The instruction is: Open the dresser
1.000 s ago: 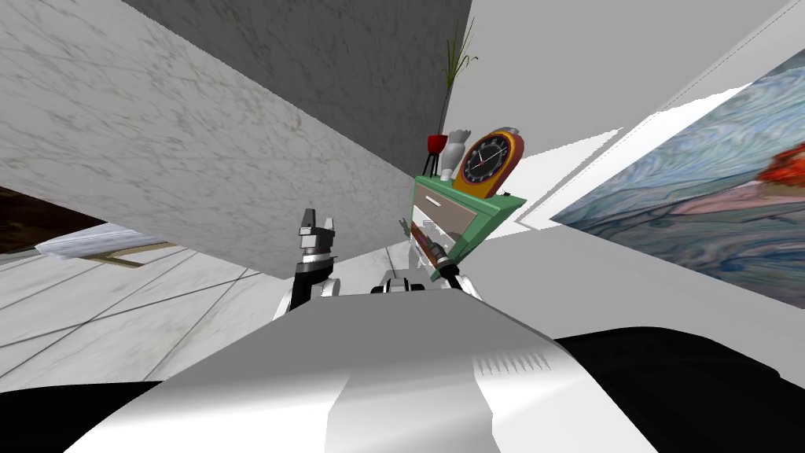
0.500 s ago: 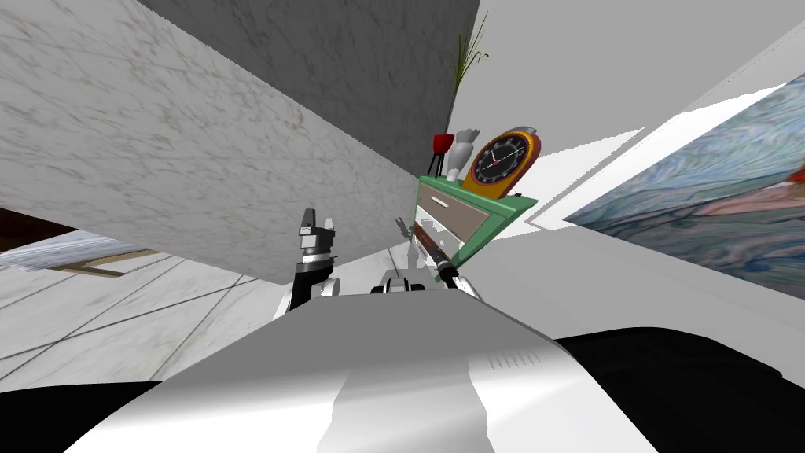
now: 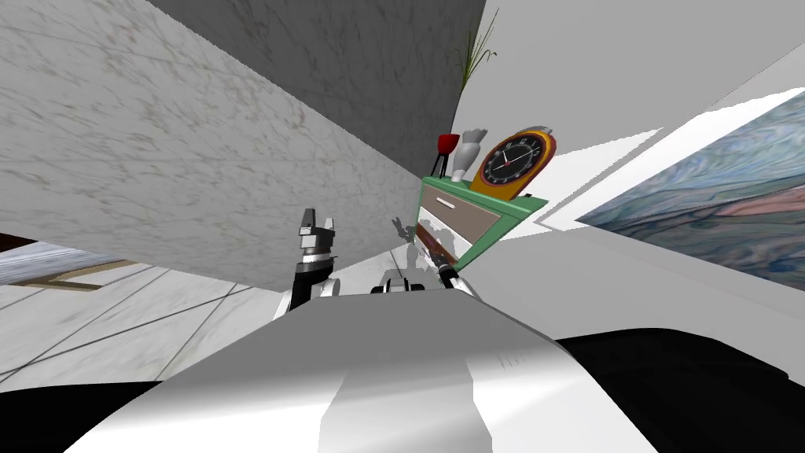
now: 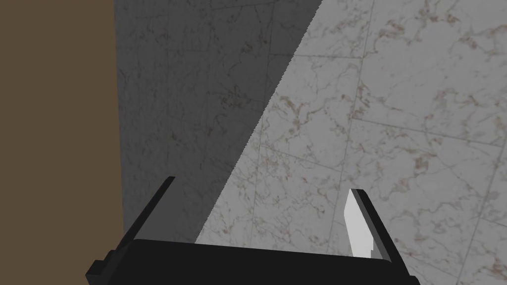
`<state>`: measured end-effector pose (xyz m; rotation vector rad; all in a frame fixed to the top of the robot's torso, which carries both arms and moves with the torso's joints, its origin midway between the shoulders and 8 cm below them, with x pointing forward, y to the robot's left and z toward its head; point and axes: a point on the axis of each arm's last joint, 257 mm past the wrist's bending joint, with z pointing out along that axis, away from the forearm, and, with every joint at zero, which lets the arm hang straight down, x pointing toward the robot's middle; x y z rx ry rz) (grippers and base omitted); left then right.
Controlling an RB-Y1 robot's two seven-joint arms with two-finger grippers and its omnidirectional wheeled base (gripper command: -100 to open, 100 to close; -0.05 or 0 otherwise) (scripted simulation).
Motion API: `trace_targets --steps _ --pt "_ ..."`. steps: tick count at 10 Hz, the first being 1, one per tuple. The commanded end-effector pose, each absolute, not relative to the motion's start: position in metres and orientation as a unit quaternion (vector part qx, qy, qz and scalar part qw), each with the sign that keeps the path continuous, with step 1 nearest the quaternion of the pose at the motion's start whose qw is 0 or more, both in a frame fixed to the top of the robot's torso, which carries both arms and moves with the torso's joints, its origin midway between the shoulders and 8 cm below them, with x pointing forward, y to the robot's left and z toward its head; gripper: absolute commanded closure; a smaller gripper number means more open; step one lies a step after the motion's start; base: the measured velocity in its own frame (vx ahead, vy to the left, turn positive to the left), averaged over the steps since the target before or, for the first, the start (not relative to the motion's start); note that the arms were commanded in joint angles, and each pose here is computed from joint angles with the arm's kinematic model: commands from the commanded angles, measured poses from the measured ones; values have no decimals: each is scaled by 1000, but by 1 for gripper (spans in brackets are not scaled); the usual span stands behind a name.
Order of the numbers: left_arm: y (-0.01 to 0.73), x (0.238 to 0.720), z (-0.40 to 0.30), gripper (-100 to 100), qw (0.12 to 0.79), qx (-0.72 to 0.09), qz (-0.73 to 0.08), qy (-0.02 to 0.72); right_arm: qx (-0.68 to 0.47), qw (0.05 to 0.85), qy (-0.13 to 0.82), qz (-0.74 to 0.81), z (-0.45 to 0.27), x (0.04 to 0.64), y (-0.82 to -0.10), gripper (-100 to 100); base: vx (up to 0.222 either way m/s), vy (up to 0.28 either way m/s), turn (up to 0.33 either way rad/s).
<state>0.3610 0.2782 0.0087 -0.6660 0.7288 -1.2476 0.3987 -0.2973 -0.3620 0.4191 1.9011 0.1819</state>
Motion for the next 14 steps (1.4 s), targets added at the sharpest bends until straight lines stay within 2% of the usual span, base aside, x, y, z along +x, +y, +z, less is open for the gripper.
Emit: trace_targets --steps 1,14 --pt "278 361 9 0 700 -299 -560 327 162 536 829 16 -392 389 -323 -100 59 123 -76" --pt "278 361 9 0 700 -299 -560 327 92 447 856 -242 -446 353 -444 -100 95 98 -40"
